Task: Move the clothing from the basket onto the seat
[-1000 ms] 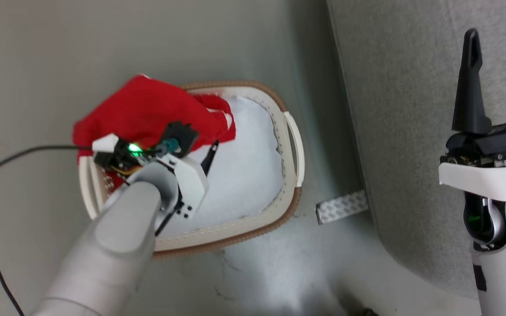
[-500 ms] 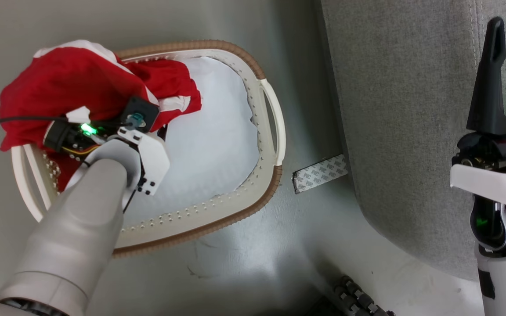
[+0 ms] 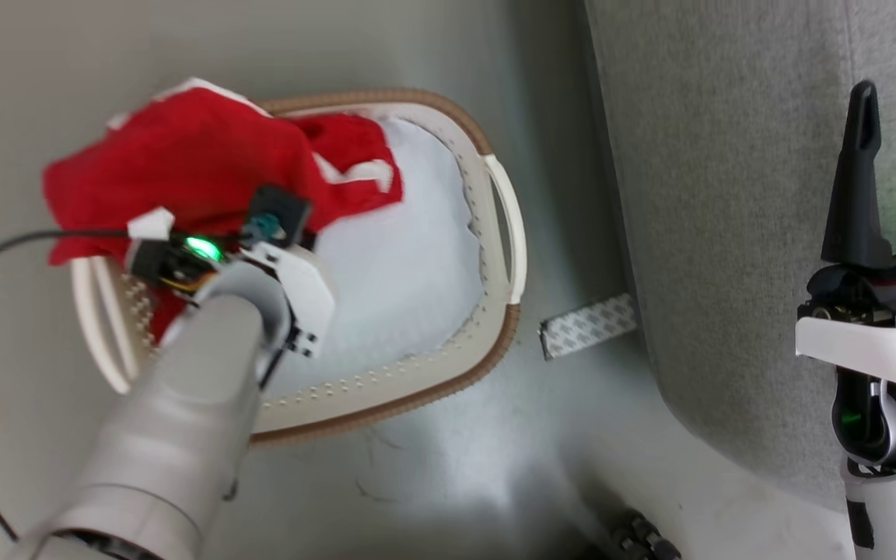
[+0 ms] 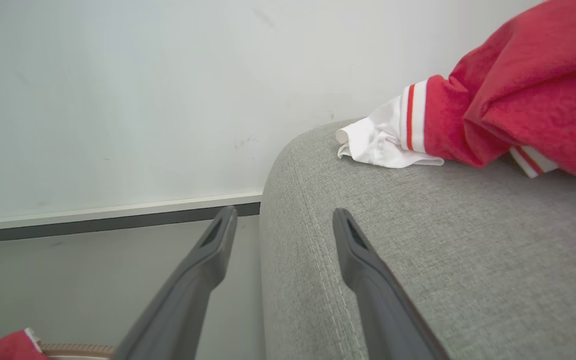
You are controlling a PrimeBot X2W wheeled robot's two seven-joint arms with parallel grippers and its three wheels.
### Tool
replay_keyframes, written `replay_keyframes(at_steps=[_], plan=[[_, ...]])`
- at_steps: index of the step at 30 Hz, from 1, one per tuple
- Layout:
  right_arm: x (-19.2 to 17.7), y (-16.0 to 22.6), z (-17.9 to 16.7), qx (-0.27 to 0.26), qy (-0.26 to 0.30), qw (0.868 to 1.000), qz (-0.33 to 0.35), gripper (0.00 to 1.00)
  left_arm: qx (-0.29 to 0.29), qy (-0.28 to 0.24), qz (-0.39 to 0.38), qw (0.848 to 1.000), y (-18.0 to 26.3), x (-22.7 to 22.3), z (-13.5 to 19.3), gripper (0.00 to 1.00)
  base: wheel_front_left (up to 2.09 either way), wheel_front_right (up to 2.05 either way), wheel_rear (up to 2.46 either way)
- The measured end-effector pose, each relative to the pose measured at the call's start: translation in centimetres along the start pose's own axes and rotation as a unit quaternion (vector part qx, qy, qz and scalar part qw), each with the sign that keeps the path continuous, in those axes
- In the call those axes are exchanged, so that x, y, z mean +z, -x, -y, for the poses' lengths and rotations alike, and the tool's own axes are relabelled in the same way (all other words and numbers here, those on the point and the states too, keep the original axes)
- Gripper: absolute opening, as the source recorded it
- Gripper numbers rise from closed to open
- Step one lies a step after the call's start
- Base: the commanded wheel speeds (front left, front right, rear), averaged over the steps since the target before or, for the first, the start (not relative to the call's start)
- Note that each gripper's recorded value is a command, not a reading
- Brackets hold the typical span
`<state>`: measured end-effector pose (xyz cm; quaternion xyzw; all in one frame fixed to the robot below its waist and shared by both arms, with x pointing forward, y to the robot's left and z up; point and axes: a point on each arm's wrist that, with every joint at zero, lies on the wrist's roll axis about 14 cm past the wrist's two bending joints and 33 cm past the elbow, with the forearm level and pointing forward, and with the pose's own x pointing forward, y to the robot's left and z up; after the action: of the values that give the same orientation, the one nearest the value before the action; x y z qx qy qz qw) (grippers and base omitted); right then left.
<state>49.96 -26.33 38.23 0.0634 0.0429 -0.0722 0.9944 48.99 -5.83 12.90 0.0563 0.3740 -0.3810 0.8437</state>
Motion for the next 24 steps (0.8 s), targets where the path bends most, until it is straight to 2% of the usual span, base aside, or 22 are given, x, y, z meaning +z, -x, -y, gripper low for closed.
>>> replay_keyframes(at_steps=[6, 13, 24], plan=[[2.3, 0.6, -0.1, -0.002, 0.0, 1.0, 0.022, 1.0, 0.006, 0.031, 0.048, 0.998, 3.1, 3.6, 0.7, 0.0, 0.0, 0.0, 0.0], [4.4, 3.6, -0.5, -0.005, -0.005, 1.0, 0.026, 1.0, 0.026, 0.07, 0.121, 0.99, 8.8, 8.7, 1.3, 0.0, 0.0, 0.0, 0.0], [7.8, 9.6, -3.2, 0.029, -0.021, 0.998, 0.046, 1.0, 0.043, 0.051, 0.293, 0.954, 20.7, 20.4, 4.2, 0.0, 0.0, 0.0, 0.0]])
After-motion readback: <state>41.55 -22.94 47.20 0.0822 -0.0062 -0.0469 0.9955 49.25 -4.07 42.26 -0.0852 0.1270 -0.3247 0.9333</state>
